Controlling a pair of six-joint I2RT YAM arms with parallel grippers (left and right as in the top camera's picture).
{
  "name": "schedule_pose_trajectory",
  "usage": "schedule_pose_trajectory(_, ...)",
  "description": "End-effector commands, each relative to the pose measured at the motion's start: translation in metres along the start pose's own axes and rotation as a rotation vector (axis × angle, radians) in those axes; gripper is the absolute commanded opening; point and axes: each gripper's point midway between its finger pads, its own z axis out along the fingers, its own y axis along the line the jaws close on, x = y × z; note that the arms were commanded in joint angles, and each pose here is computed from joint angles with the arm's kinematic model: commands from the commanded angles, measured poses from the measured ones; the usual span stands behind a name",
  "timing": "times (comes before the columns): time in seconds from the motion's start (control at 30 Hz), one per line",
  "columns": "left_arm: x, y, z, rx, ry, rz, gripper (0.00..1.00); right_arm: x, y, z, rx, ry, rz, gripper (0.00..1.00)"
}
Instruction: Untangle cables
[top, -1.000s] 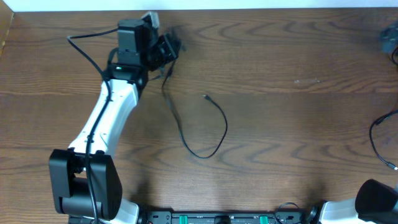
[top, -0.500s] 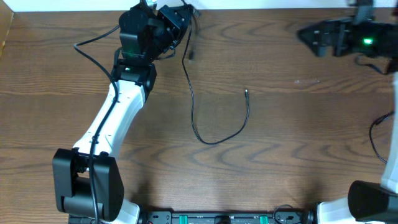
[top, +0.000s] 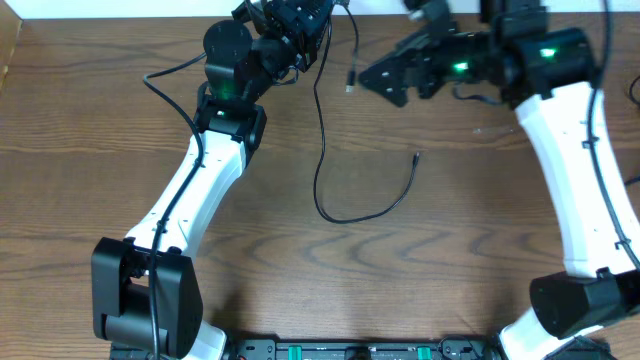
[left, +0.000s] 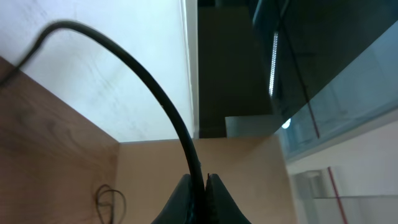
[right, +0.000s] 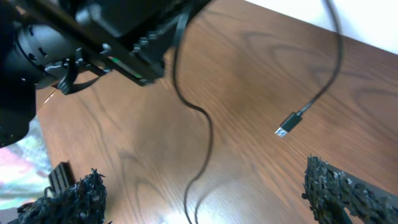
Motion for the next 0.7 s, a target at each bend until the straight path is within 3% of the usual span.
schedule_pose_trajectory(0.0,0.001,-0.015,-0.001,0.038,-0.003,-0.057,0.08,0.005,0.012,0.025,-0.052,0.032,0.010,0.99)
schedule_pose_trajectory(0.3,0.001,-0.030,-0.002,0.097,0.000,-0.073,0.08,0.015,0.018,0.090,-0.120,0.078,-0.032,0.99)
schedule_pose_trajectory(0.67,-0.014,-0.030,-0.007,0.096,-0.043,-0.081,0.07,0.001,0.014,0.107,-0.122,0.015,-0.088,0.95)
